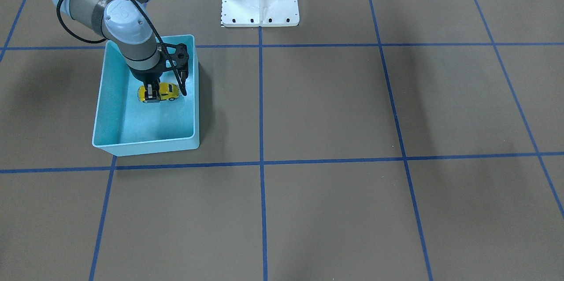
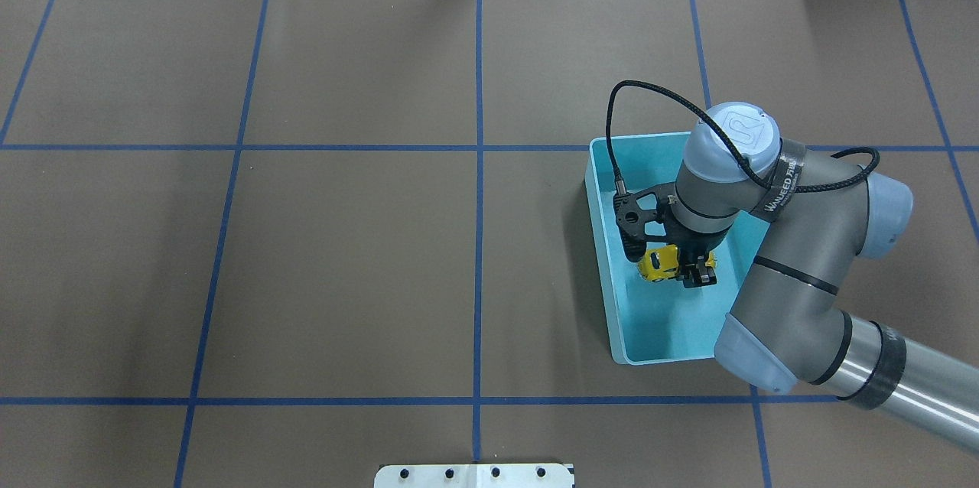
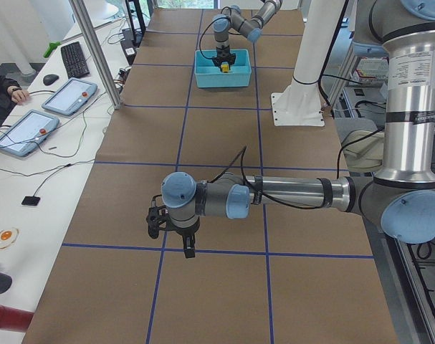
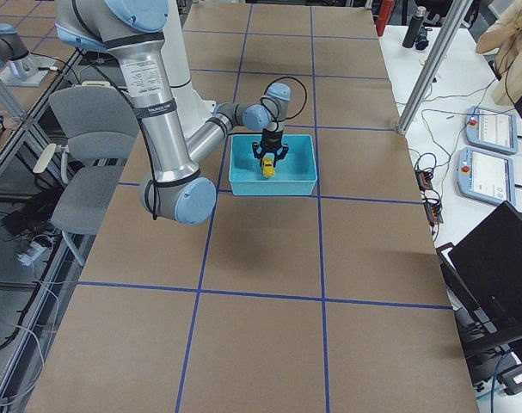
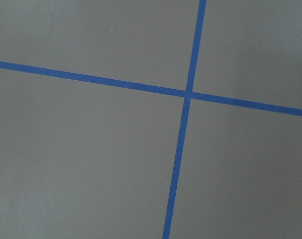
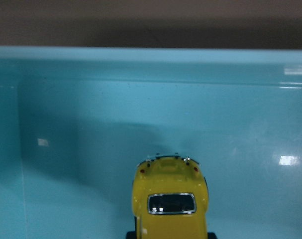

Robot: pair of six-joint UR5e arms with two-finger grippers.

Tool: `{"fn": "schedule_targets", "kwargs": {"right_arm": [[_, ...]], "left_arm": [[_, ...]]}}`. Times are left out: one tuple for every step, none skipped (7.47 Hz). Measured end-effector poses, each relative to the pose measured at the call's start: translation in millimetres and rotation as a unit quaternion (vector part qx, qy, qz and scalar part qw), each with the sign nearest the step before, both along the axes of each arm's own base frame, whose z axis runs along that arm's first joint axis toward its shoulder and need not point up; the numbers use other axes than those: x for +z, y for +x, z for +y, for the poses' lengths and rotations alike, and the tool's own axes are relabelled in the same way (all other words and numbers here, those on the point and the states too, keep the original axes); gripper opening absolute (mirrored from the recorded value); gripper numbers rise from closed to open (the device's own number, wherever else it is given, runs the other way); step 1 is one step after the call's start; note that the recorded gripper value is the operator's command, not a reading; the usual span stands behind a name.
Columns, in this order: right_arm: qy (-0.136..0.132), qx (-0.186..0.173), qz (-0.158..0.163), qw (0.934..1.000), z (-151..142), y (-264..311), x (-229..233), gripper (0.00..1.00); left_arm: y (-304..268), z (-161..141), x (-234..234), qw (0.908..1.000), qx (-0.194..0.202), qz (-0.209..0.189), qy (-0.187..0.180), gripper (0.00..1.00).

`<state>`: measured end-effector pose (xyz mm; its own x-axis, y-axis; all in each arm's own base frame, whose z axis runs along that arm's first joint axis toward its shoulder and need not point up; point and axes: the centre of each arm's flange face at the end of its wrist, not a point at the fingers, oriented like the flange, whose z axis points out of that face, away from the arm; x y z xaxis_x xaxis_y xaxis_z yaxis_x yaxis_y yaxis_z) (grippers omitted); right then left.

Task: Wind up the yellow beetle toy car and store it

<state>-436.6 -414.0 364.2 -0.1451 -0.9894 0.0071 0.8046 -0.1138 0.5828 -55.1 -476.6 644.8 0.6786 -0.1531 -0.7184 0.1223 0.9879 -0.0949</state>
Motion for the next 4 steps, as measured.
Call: {"fn": "schedule_targets", "kwargs": {"right_arm": [[0.0, 0.001, -0.001, 1.0, 0, 1, -1, 1.0], [0.001, 0.002, -0.005, 1.0, 0, 2, -6, 1.0], [0.006, 0.006, -0.013, 0.9999, 0, 8, -15, 1.0], [0.008, 0.015, -0.022, 0.9996, -3, 25, -29, 1.0]], "left_arm": [[0, 1, 0, 1.0, 0.0, 0.0, 0.0, 1.0], [0, 1, 0, 1.0, 0.0, 0.0, -0.001, 1.0], [0, 1, 1, 1.0, 0.0, 0.0, -0.002, 1.0], [0, 1, 1, 1.0, 0.0, 0.0, -0.005, 1.0]]}}
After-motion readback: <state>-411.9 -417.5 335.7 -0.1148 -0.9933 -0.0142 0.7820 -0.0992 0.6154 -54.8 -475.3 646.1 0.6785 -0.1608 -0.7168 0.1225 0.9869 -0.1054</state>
